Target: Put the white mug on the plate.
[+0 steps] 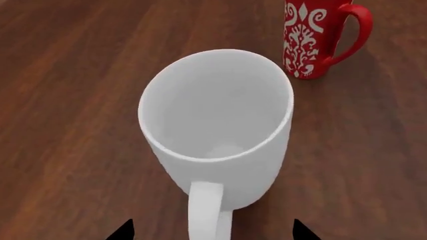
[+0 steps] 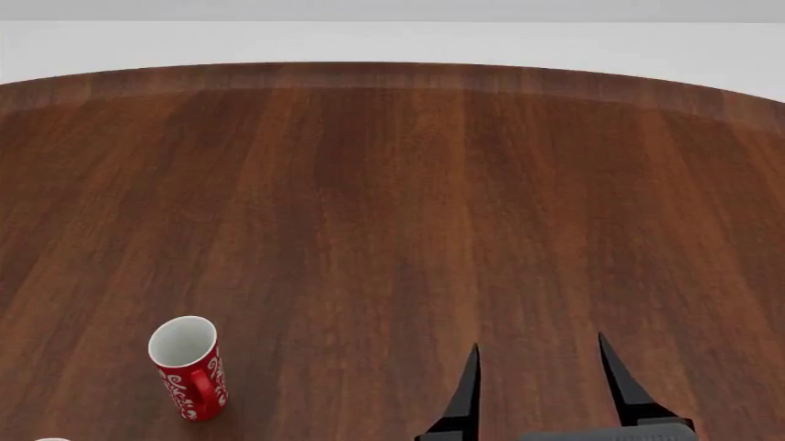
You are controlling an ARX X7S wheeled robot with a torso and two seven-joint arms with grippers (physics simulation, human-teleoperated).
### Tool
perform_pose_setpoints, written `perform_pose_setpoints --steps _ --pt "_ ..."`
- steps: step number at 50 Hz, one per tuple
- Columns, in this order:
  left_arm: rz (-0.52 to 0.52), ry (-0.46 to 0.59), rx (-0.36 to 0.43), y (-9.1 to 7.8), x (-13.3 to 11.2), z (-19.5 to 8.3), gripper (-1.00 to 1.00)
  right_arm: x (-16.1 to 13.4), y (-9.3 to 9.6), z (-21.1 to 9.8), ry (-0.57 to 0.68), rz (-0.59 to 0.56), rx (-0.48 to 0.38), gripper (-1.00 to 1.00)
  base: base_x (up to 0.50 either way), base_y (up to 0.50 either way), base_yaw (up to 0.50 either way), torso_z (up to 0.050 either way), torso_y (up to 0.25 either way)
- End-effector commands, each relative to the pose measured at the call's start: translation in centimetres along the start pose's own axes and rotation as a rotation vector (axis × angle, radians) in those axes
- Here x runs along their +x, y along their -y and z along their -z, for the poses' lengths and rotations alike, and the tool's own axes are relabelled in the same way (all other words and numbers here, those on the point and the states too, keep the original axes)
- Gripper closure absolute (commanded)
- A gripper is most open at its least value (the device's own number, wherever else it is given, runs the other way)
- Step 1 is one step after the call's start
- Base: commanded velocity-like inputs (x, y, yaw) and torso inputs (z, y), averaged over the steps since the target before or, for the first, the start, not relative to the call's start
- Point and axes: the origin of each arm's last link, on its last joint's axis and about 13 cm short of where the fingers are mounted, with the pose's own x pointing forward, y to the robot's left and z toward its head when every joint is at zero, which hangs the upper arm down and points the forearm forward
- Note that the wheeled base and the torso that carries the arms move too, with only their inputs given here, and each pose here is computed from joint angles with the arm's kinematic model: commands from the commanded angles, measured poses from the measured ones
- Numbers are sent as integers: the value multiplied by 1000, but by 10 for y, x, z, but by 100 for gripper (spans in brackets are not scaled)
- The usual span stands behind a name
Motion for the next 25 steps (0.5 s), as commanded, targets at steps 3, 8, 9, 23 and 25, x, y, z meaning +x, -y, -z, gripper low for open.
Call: perform_pose_setpoints --steps 3,8,9,23,25 --pt "4 -20 4 2 11 5 -100 0 0 -2 5 0 -2 -100 0 0 0 0 0" --pt "1 -31 -4 1 14 8 -100 -1 0 -3 7 1 -2 -100 0 0 0 0 0" --pt "0 -32 -4 1 14 8 -100 -1 0 -3 7 2 -3 -100 0 0 0 0 0" --pt "0 -53 -1 2 18 13 -100 -2 0 -3 12 4 4 -100 0 0 0 0 0" --pt "0 -54 1 2 19 12 -100 -2 1 -1 11 4 5 -100 0 0 0 0 0"
